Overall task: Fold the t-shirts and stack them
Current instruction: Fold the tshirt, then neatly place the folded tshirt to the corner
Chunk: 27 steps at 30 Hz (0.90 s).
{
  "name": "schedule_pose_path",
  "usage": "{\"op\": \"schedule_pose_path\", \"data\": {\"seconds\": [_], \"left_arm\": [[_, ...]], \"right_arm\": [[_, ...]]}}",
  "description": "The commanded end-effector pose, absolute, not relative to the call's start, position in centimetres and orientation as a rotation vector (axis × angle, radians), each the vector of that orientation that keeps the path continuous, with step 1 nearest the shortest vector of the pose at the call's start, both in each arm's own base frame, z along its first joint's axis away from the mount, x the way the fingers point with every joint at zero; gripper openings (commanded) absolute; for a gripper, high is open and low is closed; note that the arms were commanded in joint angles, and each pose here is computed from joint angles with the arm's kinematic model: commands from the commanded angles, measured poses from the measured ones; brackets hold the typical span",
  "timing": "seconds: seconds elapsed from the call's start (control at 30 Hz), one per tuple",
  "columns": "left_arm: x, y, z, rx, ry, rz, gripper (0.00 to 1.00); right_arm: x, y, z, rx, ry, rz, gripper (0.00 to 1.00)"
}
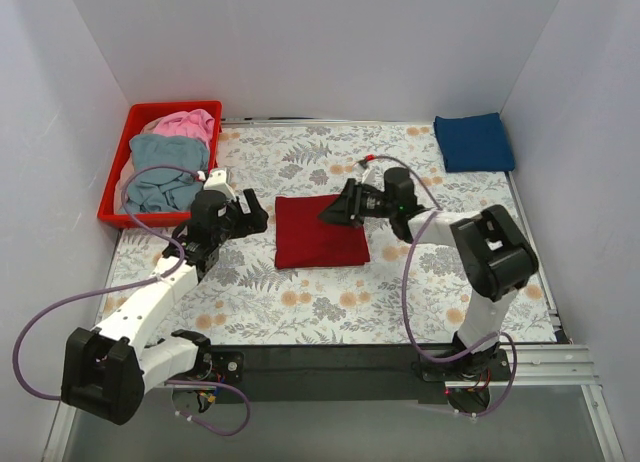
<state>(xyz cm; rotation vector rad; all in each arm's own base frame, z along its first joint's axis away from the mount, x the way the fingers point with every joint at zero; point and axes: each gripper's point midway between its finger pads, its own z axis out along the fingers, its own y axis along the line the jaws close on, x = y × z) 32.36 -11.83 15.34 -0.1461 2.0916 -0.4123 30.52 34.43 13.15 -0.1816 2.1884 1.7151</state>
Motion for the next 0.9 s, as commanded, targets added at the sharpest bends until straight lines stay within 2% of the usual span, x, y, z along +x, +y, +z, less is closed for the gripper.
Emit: {"op": "schedule_pose_path", "data": {"seconds": [0.0,0.07,0.2,0.33,0.4,0.43,0.47,0.53,0.57,0.6,0.7,0.8,0.83,0.87], "left_arm": [[32.4,-13.4,16.2,-0.070,2.094,-0.462,0.81],[32.3,-14.8,16.7,-0.015,2.095,-0.469,0.80],[31.9,-18.2,16.1,0.160,2.139,-0.398,0.77],[30.8,-23.7,14.7,0.388,2.173,-0.340,0.76],[31.0,-25.6,15.2,0.462,2.152,-0.307,0.71],[30.0,-27.5,15.1,0.555,2.136,-0.304,0.70],[29.8,-28.6,13.7,0.614,2.158,-0.282,0.65],[28.7,-31.6,14.0,0.737,2.118,-0.270,0.64],[28.4,-32.5,12.2,0.800,2.137,-0.233,0.61],[28.3,-33.8,12.7,0.830,2.111,-0.237,0.57],[26.4,-37.3,11.1,0.981,2.078,-0.204,0.48],[26.0,-38.7,9.2,1.063,2.074,-0.150,0.47],[25.8,-39.6,9.5,1.076,2.057,-0.152,0.46],[25.9,-39.8,9.1,1.087,2.056,-0.136,0.47]], "right_arm": [[31.7,29.6,13.7,-0.232,2.158,1.545,0.59],[32.2,26.3,12.1,-0.146,2.254,1.430,0.59],[33.3,19.0,9.7,-0.131,2.421,0.879,0.59],[33.3,12.9,10.1,-0.107,2.455,0.466,0.61],[33.0,10.3,10.9,-0.080,2.447,0.311,0.62],[32.9,9.7,11.1,-0.071,2.442,0.282,0.63],[32.5,9.0,11.1,-0.043,2.446,0.267,0.66],[32.2,6.9,11.5,0.041,2.417,0.160,0.72],[31.6,5.8,11.4,0.097,2.405,0.113,0.81],[31.4,5.5,11.3,0.114,2.400,0.103,0.85],[30.8,5.3,10.8,0.132,2.412,0.140,0.88],[30.6,5.6,10.6,0.137,2.423,0.198,0.91],[30.3,5.7,10.3,0.144,2.431,0.206,0.96],[30.2,5.7,10.1,0.148,2.434,0.207,0.97]]}}
